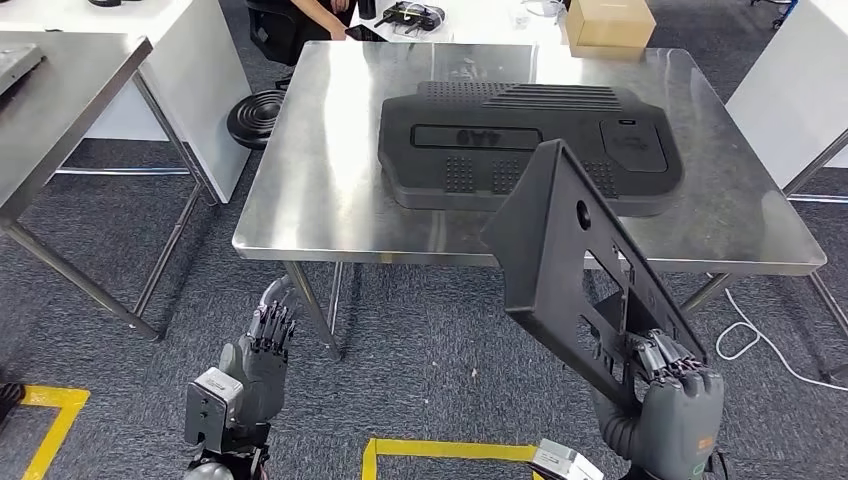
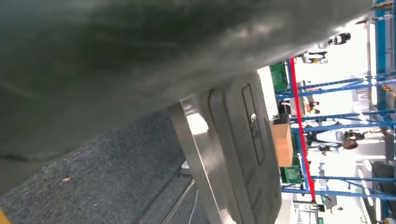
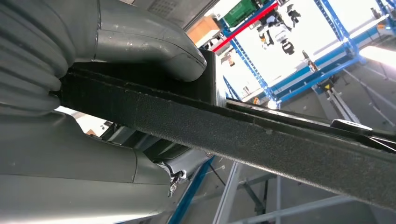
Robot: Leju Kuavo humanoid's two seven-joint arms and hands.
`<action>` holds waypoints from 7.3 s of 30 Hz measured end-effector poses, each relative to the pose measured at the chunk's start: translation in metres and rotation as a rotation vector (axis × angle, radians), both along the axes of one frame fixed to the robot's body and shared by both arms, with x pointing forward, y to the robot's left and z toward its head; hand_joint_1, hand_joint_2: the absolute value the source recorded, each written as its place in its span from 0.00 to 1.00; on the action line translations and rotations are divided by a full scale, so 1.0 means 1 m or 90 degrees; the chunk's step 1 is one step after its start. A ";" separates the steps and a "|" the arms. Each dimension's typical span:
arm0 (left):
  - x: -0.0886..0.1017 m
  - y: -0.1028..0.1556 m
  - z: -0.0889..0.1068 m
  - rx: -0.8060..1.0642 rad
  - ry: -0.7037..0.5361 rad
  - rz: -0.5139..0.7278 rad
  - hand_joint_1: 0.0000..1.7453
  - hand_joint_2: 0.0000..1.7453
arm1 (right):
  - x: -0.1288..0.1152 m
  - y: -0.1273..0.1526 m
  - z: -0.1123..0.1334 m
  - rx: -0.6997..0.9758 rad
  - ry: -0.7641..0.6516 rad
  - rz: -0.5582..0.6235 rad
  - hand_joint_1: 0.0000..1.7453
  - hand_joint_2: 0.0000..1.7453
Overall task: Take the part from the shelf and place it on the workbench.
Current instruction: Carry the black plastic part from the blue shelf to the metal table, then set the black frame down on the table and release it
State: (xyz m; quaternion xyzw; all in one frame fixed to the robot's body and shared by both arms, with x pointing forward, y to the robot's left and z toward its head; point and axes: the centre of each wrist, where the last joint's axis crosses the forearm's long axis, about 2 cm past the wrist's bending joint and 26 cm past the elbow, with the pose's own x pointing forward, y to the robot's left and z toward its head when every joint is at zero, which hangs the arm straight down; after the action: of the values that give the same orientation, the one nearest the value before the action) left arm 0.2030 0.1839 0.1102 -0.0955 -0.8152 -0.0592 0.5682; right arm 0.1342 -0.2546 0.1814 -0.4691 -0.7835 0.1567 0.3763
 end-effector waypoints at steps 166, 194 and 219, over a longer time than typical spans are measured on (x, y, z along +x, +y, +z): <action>0.051 0.000 0.035 0.013 -0.066 -0.038 0.00 0.00 | 0.225 -0.042 0.004 -0.389 0.291 -0.141 1.00 1.00; 0.055 0.000 0.038 0.018 -0.071 -0.039 0.00 0.00 | 0.198 0.031 -0.023 -0.583 0.178 0.015 1.00 1.00; 0.059 -0.003 0.041 0.017 -0.095 -0.032 0.00 0.00 | 0.177 -0.002 -0.056 -0.686 0.186 0.149 0.00 0.00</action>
State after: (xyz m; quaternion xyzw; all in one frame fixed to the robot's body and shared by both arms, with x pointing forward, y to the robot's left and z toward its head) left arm 0.2620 0.1811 0.1509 -0.1037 -0.8516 -0.0914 0.5056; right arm 0.3113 -0.2563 0.1250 -0.4784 -0.5797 0.6377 0.1686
